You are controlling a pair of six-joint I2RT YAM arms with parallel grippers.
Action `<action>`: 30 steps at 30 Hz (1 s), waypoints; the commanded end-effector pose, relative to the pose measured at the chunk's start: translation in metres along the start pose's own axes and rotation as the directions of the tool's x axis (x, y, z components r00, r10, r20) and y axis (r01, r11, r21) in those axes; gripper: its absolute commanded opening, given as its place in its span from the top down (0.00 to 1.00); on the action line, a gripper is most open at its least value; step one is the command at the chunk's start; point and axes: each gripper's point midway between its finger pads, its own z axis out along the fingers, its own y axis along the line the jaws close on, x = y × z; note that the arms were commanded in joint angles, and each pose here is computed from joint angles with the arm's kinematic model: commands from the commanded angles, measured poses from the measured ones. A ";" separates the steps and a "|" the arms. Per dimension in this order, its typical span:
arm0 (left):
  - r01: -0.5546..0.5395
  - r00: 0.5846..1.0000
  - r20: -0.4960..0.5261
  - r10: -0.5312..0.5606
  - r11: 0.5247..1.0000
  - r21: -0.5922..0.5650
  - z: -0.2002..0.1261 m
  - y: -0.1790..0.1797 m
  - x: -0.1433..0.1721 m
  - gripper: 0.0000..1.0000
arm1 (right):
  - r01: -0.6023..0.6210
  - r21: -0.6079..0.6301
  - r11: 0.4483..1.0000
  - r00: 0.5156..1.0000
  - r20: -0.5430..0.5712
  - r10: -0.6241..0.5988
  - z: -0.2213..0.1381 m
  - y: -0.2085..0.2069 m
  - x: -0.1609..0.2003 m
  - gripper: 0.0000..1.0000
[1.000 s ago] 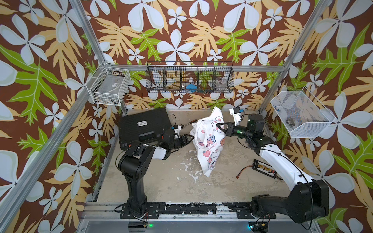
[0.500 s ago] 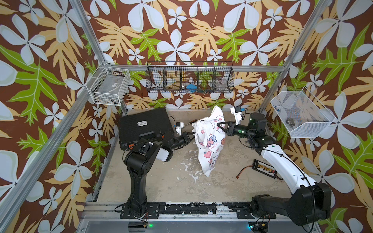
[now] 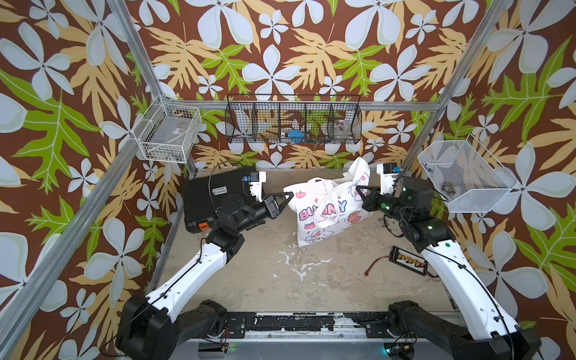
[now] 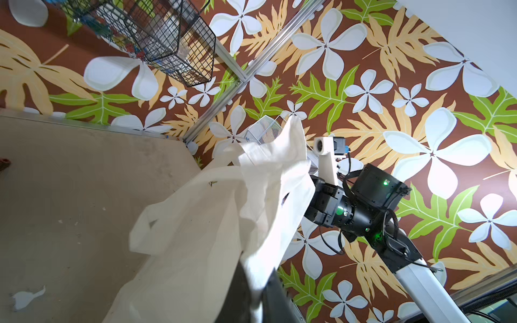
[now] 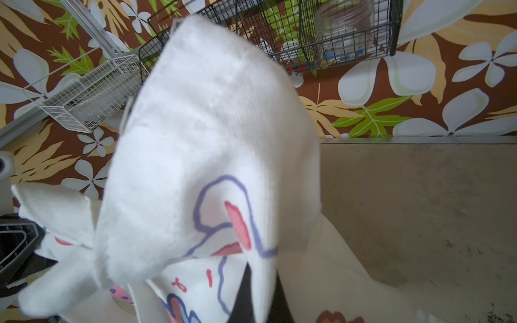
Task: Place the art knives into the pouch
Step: Place the pouch at the center of the board.
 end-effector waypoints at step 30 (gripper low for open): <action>-0.073 0.997 -0.056 0.054 0.899 -0.431 0.053 0.150 -0.011 1.00 | 0.032 0.331 0.943 0.958 -0.280 0.066 0.083 -0.065 0.152 1.00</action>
